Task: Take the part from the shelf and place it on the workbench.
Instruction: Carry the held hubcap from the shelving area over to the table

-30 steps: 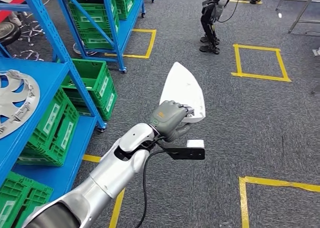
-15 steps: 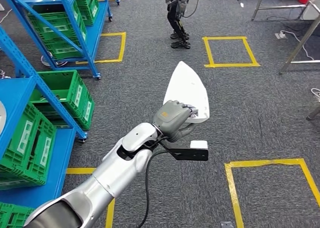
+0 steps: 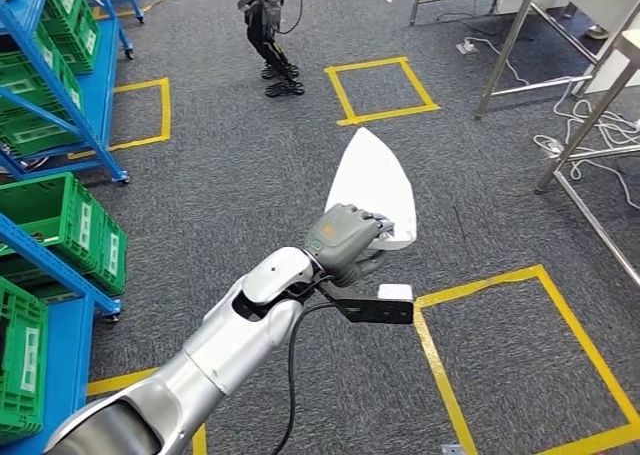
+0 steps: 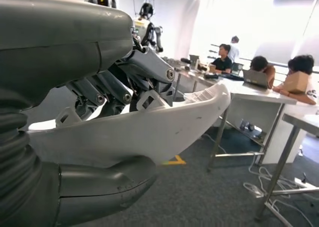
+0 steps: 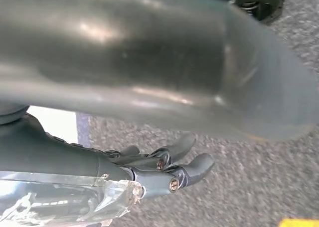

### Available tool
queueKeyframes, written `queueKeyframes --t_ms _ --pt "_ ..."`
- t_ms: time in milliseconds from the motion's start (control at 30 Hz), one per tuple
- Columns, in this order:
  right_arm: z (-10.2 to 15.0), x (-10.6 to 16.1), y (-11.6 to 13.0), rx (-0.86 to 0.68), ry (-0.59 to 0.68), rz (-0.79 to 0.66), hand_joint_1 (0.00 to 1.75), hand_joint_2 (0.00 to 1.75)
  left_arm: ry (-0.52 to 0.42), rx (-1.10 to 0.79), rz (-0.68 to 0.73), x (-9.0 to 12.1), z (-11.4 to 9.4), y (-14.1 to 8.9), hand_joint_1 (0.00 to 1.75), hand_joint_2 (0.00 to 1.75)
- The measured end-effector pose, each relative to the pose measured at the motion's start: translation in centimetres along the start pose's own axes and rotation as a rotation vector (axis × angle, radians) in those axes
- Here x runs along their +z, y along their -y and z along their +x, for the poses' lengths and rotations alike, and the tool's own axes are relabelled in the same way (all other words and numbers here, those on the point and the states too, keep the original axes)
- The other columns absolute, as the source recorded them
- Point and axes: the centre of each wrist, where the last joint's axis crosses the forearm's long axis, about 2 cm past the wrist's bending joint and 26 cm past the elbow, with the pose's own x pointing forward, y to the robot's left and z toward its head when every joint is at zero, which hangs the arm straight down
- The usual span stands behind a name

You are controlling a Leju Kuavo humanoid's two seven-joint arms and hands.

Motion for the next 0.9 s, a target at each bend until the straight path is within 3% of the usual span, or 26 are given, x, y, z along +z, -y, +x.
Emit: queueKeyframes --t_ms 900 --pt "-0.04 -0.02 0.13 0.0 -0.001 -0.002 0.0 0.0 0.009 -0.001 -0.026 -0.17 0.0 0.3 1.75 1.75"
